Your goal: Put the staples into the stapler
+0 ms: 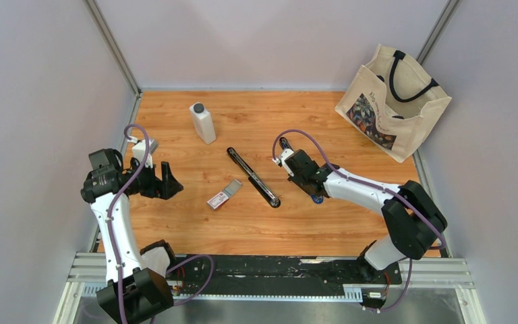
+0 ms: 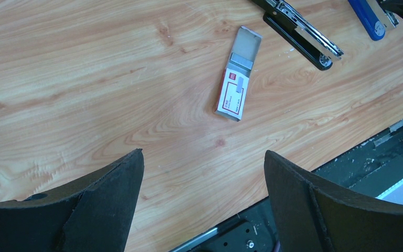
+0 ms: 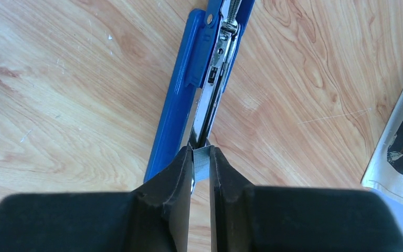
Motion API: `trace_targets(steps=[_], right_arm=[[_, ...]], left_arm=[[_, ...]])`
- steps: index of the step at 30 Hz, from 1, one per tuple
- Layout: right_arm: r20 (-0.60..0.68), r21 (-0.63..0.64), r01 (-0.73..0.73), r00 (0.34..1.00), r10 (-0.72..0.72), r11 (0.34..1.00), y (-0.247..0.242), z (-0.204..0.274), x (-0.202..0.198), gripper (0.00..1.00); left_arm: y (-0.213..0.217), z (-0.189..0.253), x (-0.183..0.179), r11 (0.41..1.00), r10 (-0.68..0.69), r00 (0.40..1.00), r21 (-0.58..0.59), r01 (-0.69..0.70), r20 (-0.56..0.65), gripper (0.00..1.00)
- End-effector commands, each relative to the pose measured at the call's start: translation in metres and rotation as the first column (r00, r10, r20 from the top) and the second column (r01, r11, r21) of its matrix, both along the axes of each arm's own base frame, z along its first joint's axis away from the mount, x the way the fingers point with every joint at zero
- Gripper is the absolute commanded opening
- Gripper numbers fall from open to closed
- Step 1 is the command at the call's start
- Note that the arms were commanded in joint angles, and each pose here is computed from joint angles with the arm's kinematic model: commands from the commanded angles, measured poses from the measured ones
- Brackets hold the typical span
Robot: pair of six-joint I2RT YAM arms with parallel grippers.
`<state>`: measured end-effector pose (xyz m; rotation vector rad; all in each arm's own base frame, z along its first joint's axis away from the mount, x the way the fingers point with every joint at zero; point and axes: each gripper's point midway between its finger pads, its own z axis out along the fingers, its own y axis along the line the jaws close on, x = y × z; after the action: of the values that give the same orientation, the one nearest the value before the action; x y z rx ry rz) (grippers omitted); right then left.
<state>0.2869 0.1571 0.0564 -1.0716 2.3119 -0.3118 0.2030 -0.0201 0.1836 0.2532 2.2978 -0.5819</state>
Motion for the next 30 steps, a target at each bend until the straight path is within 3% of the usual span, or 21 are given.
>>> trace_targets(steps=[1,30], right_arm=[[0.026,0.070,0.013,1.000,-0.014,0.997,0.007,0.015,0.006,0.16],[-0.035,0.142,0.064,0.998,-0.060,0.988,0.010,0.016,0.009,0.15]], left_arm=[[0.001,0.003,0.001,1.000,-0.004,1.000,0.001,0.004,0.024,0.92],[0.001,0.004,0.001,1.000,0.000,1.000,0.003,0.000,0.026,0.93]])
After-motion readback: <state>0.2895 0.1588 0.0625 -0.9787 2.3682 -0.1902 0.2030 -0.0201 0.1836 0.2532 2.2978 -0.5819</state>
